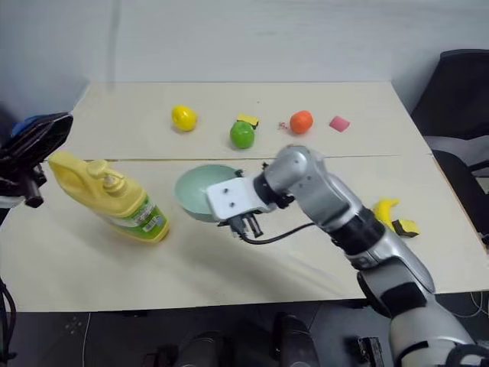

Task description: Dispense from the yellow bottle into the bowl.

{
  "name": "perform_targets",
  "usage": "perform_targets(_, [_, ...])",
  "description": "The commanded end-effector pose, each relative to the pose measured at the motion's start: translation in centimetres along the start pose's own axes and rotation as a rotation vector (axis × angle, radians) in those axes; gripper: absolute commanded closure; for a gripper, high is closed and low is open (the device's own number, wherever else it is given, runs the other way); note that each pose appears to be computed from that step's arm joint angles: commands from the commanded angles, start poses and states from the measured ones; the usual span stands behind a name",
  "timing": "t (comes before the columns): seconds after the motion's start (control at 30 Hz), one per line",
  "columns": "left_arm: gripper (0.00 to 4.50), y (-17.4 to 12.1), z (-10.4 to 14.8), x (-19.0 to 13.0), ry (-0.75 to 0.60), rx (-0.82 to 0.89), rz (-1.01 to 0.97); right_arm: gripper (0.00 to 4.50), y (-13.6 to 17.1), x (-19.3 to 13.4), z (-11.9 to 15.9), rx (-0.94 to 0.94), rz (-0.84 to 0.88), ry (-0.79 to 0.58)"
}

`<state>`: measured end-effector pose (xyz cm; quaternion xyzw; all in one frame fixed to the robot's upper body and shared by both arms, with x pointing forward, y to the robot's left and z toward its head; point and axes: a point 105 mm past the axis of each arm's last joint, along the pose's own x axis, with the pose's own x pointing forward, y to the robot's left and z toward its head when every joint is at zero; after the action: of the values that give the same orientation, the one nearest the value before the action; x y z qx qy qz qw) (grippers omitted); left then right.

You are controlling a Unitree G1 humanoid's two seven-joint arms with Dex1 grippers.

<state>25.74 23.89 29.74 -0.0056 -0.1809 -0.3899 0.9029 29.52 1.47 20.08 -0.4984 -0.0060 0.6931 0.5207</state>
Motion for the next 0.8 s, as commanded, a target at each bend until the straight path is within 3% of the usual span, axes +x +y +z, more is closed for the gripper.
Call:
perform_targets(0.03, [4.5, 0.3, -0.4, 0.0, 0.041, 0.047, 0.003, 4.48, -1.6, -0.1, 1.5, -0.055, -0.034, 0.01])
perform_targets(0.37, [4.5, 0.2, -3.5, 1.0, 0.152, -0.007, -0.001, 4.48, -3.3, 0.9, 4.2, -0.094, -0.005, 0.015])
perform_targets(0.8, [4.5, 0.2, -8.1, 0.0, 0.339, -0.087, 0.046, 4.48, -3.2, 2.3, 4.9, -0.08, 0.023, -0.009])
